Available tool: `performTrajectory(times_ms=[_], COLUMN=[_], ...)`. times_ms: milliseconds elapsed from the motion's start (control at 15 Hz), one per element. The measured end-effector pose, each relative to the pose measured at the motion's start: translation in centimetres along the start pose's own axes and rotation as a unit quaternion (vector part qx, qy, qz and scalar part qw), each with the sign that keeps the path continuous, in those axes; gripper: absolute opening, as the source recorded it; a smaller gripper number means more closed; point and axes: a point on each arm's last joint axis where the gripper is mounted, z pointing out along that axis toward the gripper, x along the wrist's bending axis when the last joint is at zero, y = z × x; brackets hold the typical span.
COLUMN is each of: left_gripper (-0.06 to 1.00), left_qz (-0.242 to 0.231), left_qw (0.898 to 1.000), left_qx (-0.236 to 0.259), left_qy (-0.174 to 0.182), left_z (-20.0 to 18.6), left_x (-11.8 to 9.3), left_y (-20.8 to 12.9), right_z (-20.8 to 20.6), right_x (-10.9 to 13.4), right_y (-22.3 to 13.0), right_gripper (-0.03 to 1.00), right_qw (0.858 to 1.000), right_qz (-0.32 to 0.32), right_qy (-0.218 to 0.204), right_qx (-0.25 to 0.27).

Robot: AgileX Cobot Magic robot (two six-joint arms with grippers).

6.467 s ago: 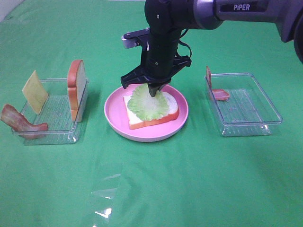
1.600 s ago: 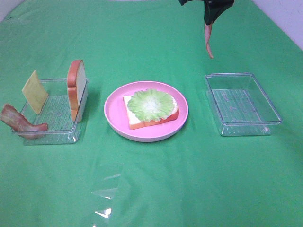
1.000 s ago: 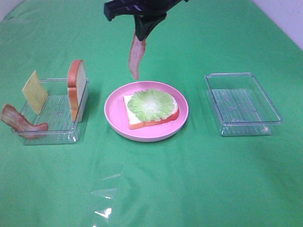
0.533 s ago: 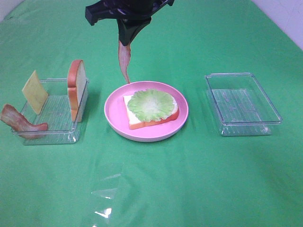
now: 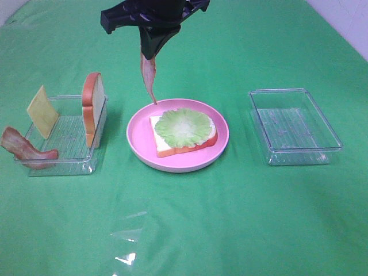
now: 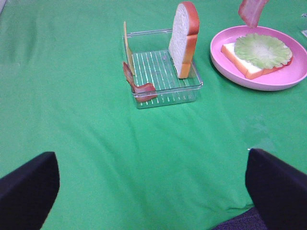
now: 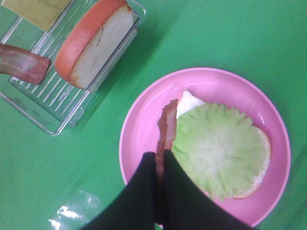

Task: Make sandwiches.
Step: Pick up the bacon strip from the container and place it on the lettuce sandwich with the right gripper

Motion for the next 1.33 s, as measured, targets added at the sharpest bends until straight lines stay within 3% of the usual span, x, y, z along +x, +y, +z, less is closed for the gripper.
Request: performTrajectory(times_ms=[267,467,733,800,1333], left_gripper=[0.97,0.97,0.97,0.97,0.97], left_qz=[0.0,0.0,0.0,0.0,0.0], left_qw=[1.0,1.0,1.0,1.0,1.0], left_qx=[0.0,0.0,0.0,0.0,0.0], left_qy=[0.0,0.0,0.0,0.0,0.0], left_z=[0.0,0.0,0.0,0.0,0.0], left_x=[0.0,0.0,0.0,0.0,0.0], left_y=[0.0,0.0,0.0,0.0,0.0], right_z=[4.2,7.6,10.7,11.5,11.5], right_x=[0.4,0.3,-1.4,-2.3,-2.8], right_y=[-0.3,-0.8,-1.4,-1.6,-1.6], right_gripper=[0.01,0.01,0.01,0.01,0.01], right_qw=[0.999,0.997,0.992,0.988,0.985], right_qz=[-0.004,-0.007,-0.007,0.0,-0.007], right_qy=[0.03,0.026,-0.064,-0.105,-0.134], right_qx=[0.041,0.074,0.104,0.11,0.109])
